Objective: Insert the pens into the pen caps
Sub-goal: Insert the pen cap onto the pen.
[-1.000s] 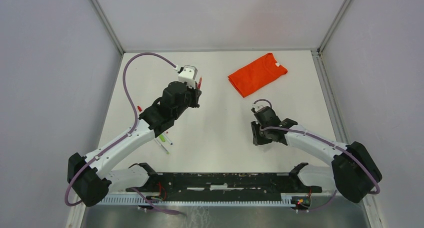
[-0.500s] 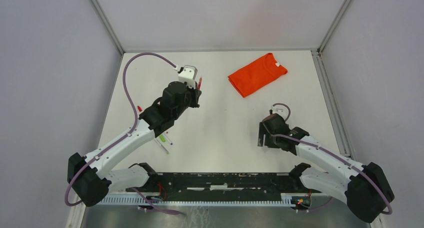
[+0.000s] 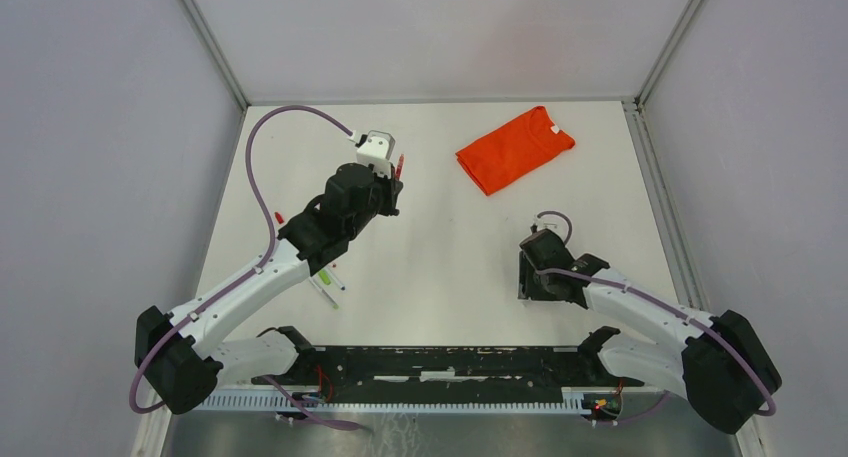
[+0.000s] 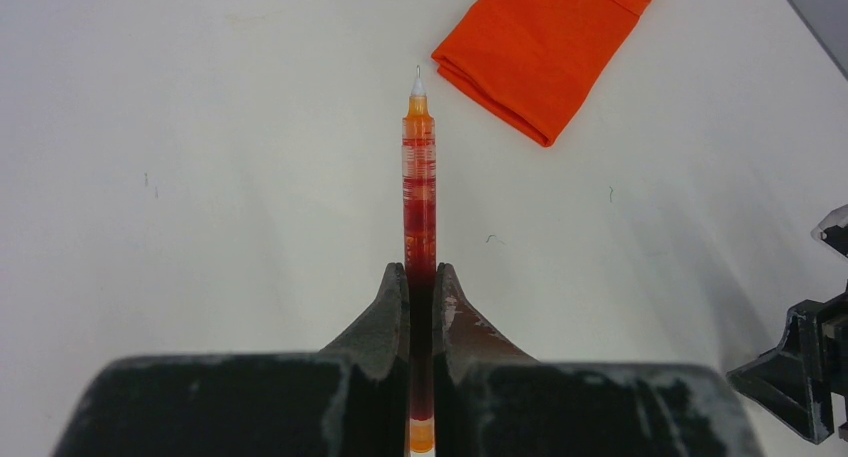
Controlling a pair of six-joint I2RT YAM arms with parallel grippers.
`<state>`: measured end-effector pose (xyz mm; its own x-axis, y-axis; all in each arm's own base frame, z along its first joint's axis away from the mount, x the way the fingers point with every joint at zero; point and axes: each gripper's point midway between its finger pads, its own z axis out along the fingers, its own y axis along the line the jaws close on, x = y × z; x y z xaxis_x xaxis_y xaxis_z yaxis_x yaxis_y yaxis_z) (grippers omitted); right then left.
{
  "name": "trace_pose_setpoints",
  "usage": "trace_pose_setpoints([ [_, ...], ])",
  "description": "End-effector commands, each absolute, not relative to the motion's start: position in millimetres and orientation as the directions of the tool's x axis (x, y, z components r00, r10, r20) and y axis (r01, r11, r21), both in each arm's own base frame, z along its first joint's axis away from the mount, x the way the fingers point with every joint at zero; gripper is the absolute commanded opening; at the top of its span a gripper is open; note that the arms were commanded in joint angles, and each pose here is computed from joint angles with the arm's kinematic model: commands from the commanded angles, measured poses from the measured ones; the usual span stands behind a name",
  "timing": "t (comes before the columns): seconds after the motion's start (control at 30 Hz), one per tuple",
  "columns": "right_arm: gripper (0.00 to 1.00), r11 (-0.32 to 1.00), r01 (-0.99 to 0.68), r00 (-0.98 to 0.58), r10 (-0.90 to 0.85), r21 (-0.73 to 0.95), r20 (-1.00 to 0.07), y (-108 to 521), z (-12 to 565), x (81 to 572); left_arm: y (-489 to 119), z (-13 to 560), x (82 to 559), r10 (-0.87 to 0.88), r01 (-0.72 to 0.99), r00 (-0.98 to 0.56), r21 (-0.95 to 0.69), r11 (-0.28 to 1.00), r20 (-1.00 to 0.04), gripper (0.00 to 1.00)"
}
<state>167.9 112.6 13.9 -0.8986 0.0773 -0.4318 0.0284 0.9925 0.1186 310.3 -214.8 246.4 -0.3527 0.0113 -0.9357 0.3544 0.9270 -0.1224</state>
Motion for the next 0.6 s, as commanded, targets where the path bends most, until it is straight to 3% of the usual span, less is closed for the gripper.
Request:
trace_pose_setpoints([
  [0.0,0.50,0.987,-0.043,-0.927,0.018,0.155,-0.375,127,8,163,-213,264,313,0.008,0.365,-0.299,-0.106,0.925,-0.954,0.02],
  [0.17,0.38,0.975,-0.102,-0.924,-0.020,0.197,-0.382,140,12,168,-214,264,313,0.008,0.368,-0.299,-0.108,0.924,-0.954,0.02],
  [0.27,0.37,0.969,-0.133,-0.917,-0.040,0.208,-0.396,146,17,172,-214,263,313,0.008,0.366,-0.301,-0.108,0.924,-0.954,0.02],
  [0.37,0.38,0.970,-0.140,-0.912,-0.048,0.199,-0.408,145,20,175,-215,263,312,0.006,0.371,-0.302,-0.112,0.922,-0.953,0.02],
  [0.5,0.53,0.978,-0.120,-0.906,-0.036,0.173,-0.423,139,25,177,-216,263,312,0.005,0.373,-0.304,-0.114,0.921,-0.953,0.02],
  [0.57,0.55,0.982,-0.109,-0.906,-0.034,0.153,-0.422,134,26,177,-216,262,312,0.006,0.374,-0.305,-0.114,0.920,-0.952,0.02],
])
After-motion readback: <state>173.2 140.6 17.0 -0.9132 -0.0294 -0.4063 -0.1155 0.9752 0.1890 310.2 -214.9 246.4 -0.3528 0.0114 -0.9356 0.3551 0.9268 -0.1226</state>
